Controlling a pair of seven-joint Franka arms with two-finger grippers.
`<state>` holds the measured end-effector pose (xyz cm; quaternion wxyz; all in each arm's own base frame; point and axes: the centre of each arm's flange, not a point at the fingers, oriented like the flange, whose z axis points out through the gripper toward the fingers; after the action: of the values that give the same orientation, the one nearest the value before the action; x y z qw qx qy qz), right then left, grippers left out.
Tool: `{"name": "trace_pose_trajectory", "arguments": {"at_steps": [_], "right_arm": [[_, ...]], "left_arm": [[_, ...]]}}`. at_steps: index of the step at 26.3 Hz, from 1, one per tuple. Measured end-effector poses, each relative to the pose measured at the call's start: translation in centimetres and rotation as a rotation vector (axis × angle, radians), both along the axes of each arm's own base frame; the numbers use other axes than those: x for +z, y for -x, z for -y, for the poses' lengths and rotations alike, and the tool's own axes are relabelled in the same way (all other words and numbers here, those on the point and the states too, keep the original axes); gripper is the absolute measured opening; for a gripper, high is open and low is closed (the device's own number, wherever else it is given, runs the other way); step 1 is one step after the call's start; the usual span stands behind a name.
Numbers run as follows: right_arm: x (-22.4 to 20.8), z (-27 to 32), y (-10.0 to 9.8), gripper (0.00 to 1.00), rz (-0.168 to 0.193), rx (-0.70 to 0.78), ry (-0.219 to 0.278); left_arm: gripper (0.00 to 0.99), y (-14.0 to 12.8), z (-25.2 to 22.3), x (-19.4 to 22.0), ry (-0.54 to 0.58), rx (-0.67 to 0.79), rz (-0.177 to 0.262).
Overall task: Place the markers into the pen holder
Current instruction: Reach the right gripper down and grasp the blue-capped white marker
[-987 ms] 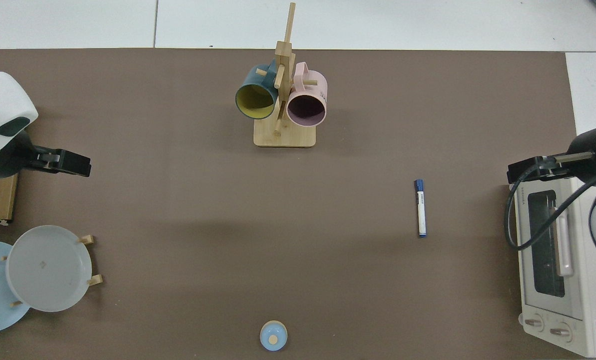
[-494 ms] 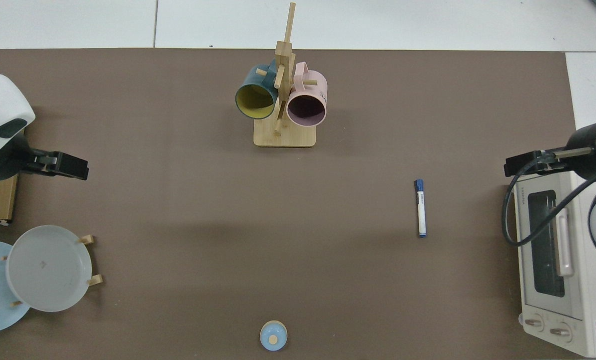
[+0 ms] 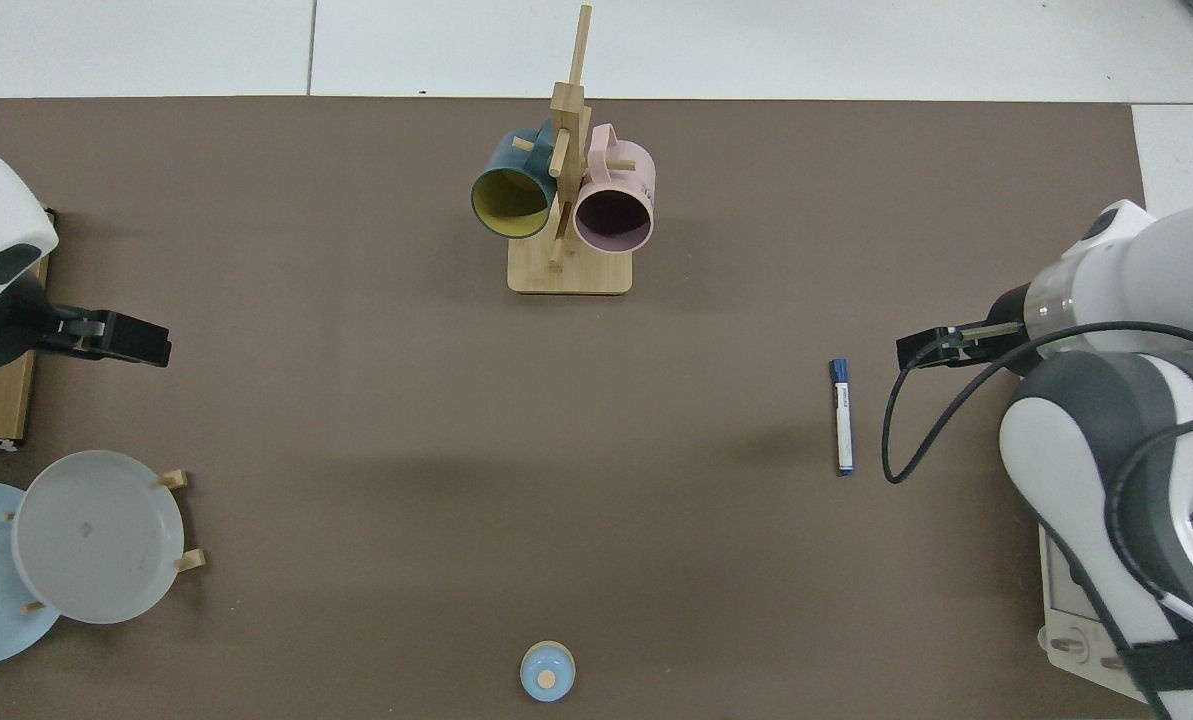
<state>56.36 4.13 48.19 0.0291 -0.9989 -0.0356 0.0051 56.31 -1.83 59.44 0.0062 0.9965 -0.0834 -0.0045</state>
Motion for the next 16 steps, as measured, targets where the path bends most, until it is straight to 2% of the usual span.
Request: {"name": "trace_pose_trajectory", "arguments": {"at_steps": [4,10,16], "right_arm": [[-4.6,0.3,0.2,1.00,-0.047,-0.007,0.005],[-8.4,0.3,0.6,1.00,-0.055,-0.011,0.009],[-12.1,0.0,1.2,1.00,-0.106,-0.006,0.014]], "left_arm": [[0.991,0.0,0.0,0.0,0.000,0.000,0.000],[0.991,0.0,0.0,0.0,0.000,0.000,0.000],[0.991,0.0,0.0,0.0,0.000,0.000,0.001]]}}
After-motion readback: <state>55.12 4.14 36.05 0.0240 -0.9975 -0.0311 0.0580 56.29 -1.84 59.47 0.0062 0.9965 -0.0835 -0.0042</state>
